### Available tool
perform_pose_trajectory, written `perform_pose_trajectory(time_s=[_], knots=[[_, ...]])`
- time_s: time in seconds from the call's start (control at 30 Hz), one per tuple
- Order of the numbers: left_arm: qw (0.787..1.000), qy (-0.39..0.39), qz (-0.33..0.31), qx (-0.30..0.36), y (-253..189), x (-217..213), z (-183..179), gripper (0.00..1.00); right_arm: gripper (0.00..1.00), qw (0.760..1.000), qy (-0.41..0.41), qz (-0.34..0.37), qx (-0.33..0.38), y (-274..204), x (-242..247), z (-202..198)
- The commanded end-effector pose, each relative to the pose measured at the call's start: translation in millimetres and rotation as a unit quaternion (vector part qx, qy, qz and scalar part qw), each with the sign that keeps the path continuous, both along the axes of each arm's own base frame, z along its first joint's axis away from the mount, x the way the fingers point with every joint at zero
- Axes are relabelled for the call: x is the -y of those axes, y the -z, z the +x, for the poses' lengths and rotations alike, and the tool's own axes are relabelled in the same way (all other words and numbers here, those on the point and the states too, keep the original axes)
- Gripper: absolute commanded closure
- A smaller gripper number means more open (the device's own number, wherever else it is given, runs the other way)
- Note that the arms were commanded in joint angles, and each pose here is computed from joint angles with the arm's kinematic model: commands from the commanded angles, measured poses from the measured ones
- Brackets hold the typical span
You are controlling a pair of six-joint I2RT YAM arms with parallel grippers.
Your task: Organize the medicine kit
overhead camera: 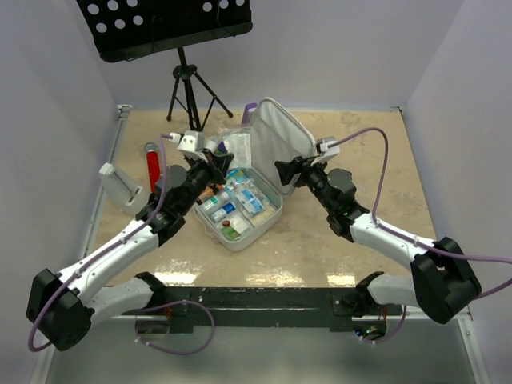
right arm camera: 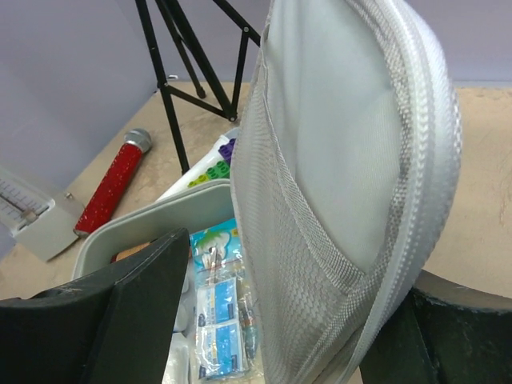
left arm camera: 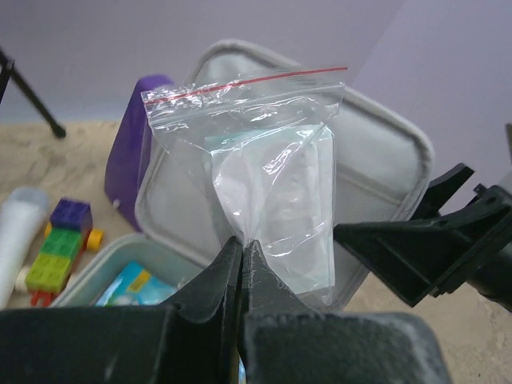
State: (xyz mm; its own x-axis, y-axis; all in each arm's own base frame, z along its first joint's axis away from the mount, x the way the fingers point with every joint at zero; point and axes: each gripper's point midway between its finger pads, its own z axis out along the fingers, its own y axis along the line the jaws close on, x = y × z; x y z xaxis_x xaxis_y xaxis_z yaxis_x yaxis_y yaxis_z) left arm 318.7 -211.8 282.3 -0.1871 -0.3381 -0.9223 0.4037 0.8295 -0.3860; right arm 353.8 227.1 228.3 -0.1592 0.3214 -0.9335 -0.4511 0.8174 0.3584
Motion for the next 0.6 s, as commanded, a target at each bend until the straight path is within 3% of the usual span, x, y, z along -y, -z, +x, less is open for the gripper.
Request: perform_pose_trajectory(time_s=[0.0, 0.23, 0.57], knots=[[0.981, 0.057, -0.020, 0.185, -98, 23, 4, 1.00, 0.22, 0.998, -0.028, -0.016, 0.054, -39, -7, -3], [0.953, 0.097, -0.008, 0.287, -118, 44, 17, 1.00, 0.22, 0.996, -0.064, -0.012, 0.055, -43, -18, -8], [0.914, 0.106, -0.015, 0.391, -105, 60, 46, 1.00, 0.21, 0.993, -0.112, -0.020, 0.027, -46, -35, -15]])
